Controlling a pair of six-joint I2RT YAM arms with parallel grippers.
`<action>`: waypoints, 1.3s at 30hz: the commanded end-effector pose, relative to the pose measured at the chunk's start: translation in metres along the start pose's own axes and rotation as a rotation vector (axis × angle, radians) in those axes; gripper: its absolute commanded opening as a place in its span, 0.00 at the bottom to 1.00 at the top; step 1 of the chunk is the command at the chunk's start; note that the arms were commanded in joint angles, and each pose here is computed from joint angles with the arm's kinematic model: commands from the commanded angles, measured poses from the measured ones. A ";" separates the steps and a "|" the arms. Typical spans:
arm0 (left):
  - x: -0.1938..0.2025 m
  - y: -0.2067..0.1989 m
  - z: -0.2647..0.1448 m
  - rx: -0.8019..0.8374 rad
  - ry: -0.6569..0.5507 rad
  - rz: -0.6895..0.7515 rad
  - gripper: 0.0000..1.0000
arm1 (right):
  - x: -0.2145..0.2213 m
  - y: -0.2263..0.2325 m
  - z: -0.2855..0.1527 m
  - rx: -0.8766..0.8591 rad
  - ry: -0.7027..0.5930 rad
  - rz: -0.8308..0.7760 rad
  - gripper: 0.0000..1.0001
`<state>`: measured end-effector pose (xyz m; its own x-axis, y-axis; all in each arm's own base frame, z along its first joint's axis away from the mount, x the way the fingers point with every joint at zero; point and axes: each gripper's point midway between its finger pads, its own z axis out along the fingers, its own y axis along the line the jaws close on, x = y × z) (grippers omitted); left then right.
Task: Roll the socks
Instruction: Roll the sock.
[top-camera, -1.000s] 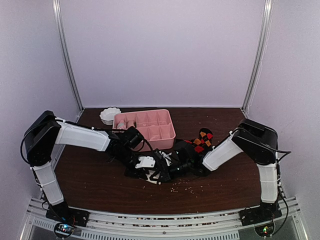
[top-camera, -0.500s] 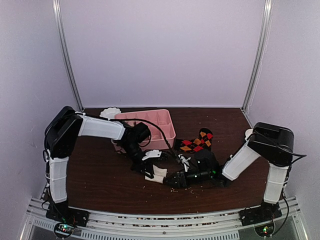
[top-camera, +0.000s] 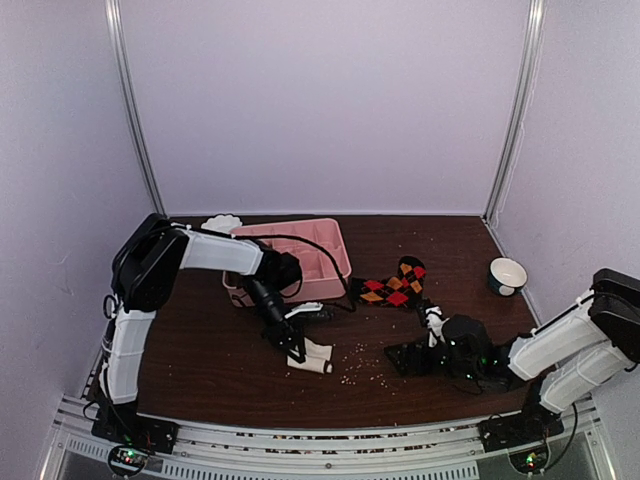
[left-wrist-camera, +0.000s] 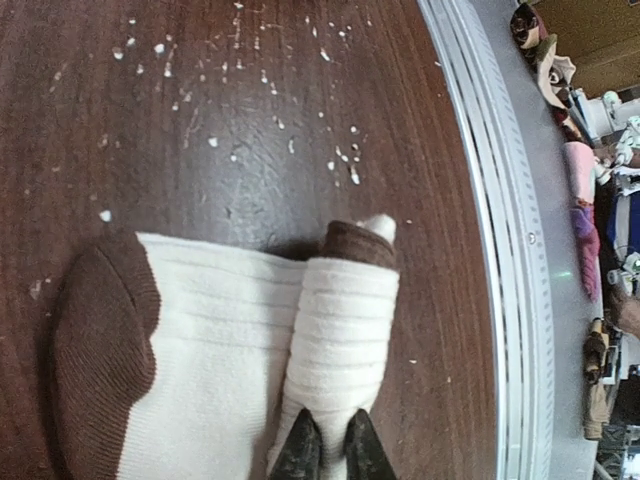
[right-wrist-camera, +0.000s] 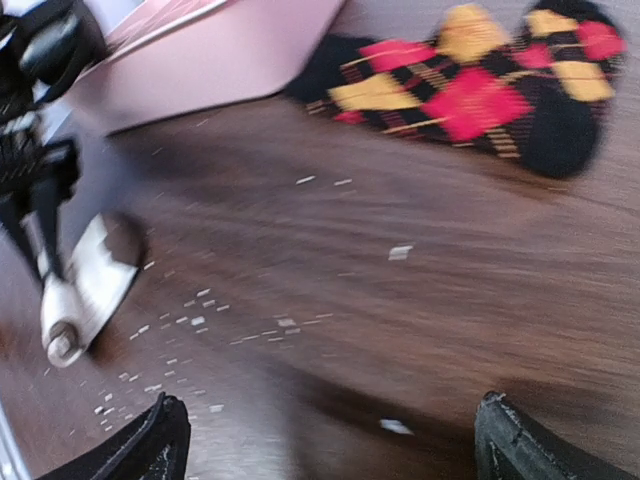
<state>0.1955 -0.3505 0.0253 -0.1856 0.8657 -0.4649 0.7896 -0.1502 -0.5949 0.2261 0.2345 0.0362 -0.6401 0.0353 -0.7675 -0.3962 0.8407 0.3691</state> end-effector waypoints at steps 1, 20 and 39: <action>0.020 -0.009 0.012 0.093 0.056 -0.083 0.06 | -0.016 -0.011 -0.006 0.048 -0.084 -0.019 1.00; 0.040 0.019 0.031 -0.056 0.202 -0.172 0.06 | 0.045 0.177 0.044 -0.270 -0.036 -1.077 0.52; 0.039 0.015 0.033 -0.039 0.230 -0.129 0.07 | 0.058 0.135 0.088 -0.103 0.075 -1.144 0.27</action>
<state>0.1934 -0.3555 0.0198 -0.2605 0.9001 -0.3493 0.7597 -0.0322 -0.6495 0.1832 0.4269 0.0289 0.1394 -0.6608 -0.7375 -0.8477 0.3053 -0.4338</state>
